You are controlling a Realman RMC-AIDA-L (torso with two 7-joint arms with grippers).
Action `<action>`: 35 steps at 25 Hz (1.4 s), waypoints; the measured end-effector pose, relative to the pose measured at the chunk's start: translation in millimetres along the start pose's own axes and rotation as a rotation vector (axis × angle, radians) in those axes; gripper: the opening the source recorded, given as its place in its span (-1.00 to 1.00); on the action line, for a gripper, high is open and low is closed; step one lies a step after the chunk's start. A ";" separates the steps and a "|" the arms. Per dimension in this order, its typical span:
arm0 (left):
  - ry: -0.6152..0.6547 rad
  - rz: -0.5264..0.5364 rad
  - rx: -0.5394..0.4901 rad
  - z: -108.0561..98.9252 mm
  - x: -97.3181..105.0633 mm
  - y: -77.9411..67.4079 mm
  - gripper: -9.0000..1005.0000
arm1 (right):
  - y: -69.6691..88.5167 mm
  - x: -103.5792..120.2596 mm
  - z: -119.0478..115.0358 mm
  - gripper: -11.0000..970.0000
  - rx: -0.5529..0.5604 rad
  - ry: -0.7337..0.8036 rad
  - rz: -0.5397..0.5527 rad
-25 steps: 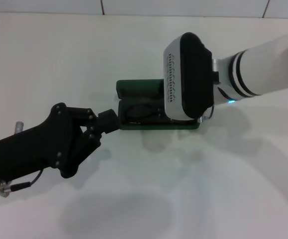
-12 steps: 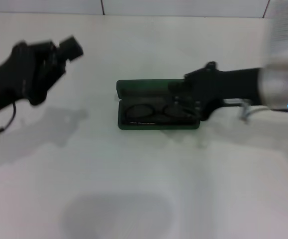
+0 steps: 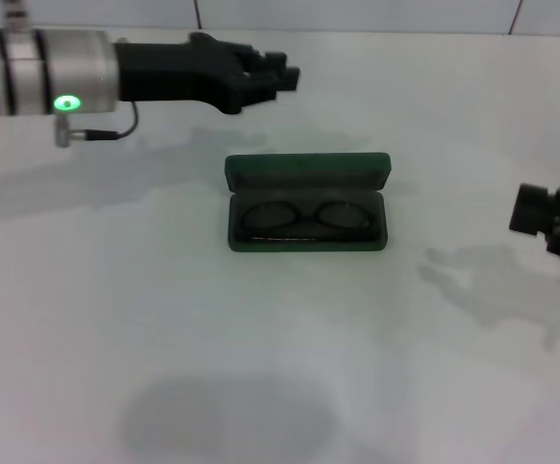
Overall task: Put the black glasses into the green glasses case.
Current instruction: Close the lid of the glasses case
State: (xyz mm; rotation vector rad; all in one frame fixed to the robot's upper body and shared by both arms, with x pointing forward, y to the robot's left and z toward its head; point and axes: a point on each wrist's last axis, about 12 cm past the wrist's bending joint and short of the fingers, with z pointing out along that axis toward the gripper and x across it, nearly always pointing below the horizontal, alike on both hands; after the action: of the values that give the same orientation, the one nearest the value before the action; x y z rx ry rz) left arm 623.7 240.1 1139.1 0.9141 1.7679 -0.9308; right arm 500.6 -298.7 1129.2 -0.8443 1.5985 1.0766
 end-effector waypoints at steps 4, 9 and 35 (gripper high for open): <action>0.123 0.039 -0.028 26.1 -0.9 0.6 -0.44 | 0.5 20.6 -2.5 -0.54 0.015 -0.001 0.050; 0.185 0.046 -0.019 37.2 3.7 -3.9 -0.44 | -1.5 31.2 -3.2 -0.54 0.037 0.001 0.072; 0.252 -0.016 0.024 54.8 34.9 -24.4 -0.61 | -14.7 33.6 10.2 -0.55 0.068 0.054 0.059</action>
State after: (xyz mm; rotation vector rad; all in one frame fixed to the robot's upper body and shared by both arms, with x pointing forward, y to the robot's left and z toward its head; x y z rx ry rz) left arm 611.9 187.8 1095.1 1.0721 1.9822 -0.8793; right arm 508.4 -295.2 1092.1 -0.7913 1.7050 1.0428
